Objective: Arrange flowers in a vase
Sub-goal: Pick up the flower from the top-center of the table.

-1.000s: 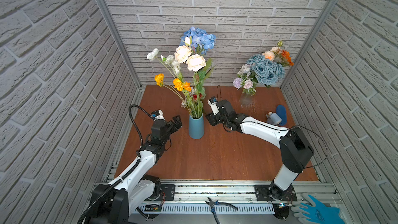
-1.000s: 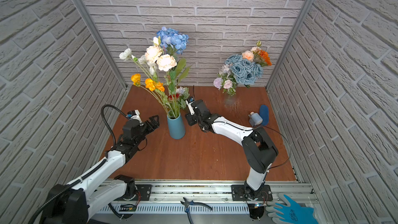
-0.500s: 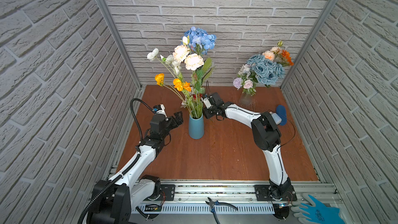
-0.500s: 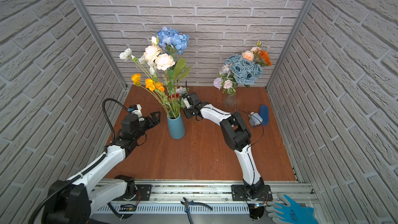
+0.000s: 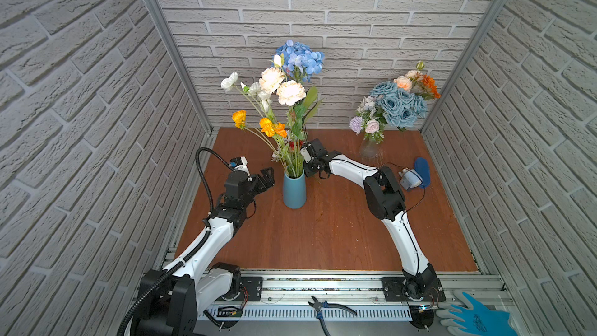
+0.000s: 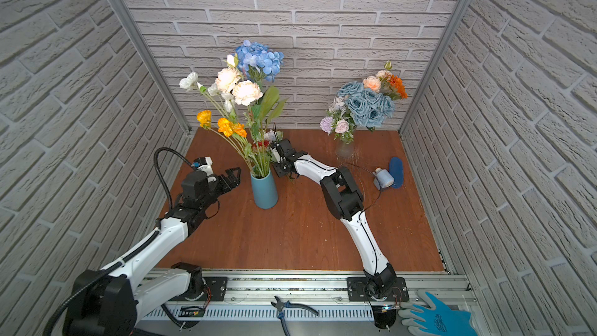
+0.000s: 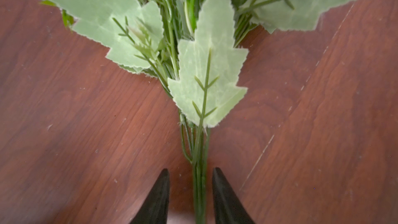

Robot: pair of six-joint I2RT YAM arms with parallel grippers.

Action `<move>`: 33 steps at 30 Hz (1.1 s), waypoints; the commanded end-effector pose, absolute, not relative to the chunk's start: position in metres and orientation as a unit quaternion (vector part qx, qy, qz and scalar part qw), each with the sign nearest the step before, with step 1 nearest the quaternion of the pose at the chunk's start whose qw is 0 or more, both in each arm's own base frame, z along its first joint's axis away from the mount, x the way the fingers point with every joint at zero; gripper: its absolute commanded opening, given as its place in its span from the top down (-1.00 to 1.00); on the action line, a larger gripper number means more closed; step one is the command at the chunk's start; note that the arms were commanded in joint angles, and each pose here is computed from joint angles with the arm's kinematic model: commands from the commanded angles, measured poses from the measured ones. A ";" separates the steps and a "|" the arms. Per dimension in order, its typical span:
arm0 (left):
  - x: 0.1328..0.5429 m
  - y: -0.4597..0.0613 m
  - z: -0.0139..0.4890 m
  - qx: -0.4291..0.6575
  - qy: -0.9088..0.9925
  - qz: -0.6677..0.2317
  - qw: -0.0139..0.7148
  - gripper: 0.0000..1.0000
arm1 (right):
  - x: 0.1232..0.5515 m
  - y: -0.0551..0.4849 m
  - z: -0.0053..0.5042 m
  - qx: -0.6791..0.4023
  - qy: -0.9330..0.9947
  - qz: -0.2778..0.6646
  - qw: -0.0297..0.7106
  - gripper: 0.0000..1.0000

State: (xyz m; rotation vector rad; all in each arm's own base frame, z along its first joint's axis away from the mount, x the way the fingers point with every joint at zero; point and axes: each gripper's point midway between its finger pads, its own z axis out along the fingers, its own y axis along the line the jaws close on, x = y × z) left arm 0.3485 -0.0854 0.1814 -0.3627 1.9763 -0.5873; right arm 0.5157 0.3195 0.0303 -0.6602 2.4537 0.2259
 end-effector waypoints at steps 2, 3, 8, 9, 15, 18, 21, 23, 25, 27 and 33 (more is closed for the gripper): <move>0.347 -0.080 0.192 -0.147 0.806 -0.243 0.520 -0.97 | 0.523 0.321 0.039 -0.246 0.917 0.080 0.302 0.68; 0.347 -0.079 0.192 -0.148 0.805 -0.242 0.521 -0.96 | 0.522 0.320 0.040 -0.245 0.918 0.080 0.302 0.81; 0.346 -0.078 0.194 -0.149 0.802 -0.243 0.525 -0.96 | 0.523 0.313 0.061 -0.226 0.914 0.087 0.325 0.89; 0.346 -0.079 0.195 -0.148 0.801 -0.245 0.525 -0.97 | 0.523 0.309 0.069 -0.218 0.912 0.090 0.335 0.89; 0.348 -0.090 0.200 -0.126 0.794 -0.271 0.530 -0.97 | 0.510 0.277 0.125 -0.159 0.898 0.129 0.389 0.89; 0.346 -0.096 0.207 -0.104 0.788 -0.284 0.536 -0.97 | 0.496 0.258 0.152 -0.138 0.893 0.139 0.405 0.89; 0.340 -0.104 0.220 -0.075 0.776 -0.305 0.547 -0.97 | 0.476 0.243 0.177 -0.127 0.888 0.146 0.417 0.89; 0.334 -0.110 0.227 -0.056 0.768 -0.320 0.552 -0.97 | 0.462 0.233 0.192 -0.116 0.885 0.149 0.426 0.89; 0.327 -0.113 0.231 -0.047 0.761 -0.332 0.555 -0.97 | 0.448 0.225 0.208 -0.104 0.881 0.154 0.435 0.89; 0.322 -0.112 0.230 -0.053 0.758 -0.339 0.555 -0.97 | 0.435 0.216 0.228 -0.088 0.875 0.163 0.448 0.89; 0.306 -0.126 0.227 -0.031 0.741 -0.391 0.545 -0.88 | 0.391 0.202 0.290 -0.070 0.833 0.221 0.502 0.89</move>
